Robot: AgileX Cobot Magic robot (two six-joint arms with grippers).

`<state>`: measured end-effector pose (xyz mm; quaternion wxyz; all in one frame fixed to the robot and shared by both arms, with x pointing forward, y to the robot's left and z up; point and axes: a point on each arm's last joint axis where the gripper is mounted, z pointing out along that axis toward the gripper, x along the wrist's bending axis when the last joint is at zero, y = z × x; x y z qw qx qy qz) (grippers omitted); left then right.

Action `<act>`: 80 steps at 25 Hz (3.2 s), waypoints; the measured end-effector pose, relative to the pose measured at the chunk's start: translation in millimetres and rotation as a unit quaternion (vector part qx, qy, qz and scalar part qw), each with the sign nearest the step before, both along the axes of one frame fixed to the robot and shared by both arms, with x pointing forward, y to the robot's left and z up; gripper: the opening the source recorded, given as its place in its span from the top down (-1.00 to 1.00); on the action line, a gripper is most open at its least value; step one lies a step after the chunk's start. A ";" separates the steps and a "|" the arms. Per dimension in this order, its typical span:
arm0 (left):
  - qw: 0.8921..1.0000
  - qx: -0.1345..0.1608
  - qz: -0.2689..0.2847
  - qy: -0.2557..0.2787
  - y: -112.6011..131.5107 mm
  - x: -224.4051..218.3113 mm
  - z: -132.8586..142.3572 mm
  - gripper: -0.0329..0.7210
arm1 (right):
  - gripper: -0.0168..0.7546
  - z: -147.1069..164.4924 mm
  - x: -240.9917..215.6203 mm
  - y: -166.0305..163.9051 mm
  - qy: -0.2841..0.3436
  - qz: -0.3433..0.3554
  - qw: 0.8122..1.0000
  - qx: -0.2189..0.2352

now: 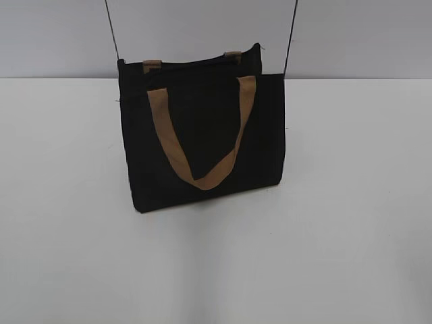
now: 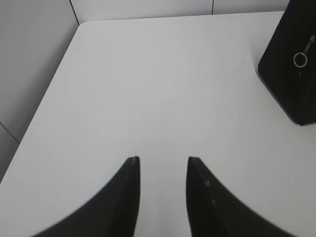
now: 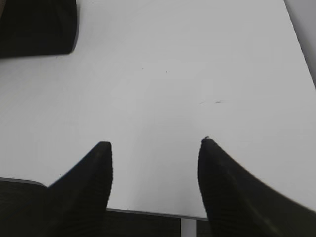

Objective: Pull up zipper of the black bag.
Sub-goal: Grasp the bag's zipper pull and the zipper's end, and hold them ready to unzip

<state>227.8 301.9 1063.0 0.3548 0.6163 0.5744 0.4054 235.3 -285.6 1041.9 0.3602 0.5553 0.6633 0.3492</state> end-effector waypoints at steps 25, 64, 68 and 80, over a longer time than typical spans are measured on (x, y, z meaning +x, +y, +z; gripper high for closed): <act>1.000 -0.003 -0.002 -0.017 -0.7 0.2 5.0 -0.63 | -0.14 0.0 0.0 0.0 0.000 0.000 1.000 0.000; 0.975 -0.131 -0.169 -0.060 -52.9 256.5 -174.3 -0.49 | -0.14 0.0 0.0 0.0 0.000 0.000 1.000 0.000; 0.973 -0.133 -0.186 -0.040 -56.2 254.9 -184.5 -0.49 | -0.14 0.0 0.0 0.0 0.000 0.000 1.000 0.000; 0.940 -0.155 -0.304 -0.022 -81.6 295.0 -213.0 -0.49 | -0.14 0.0 0.0 0.0 0.000 0.000 1.000 0.000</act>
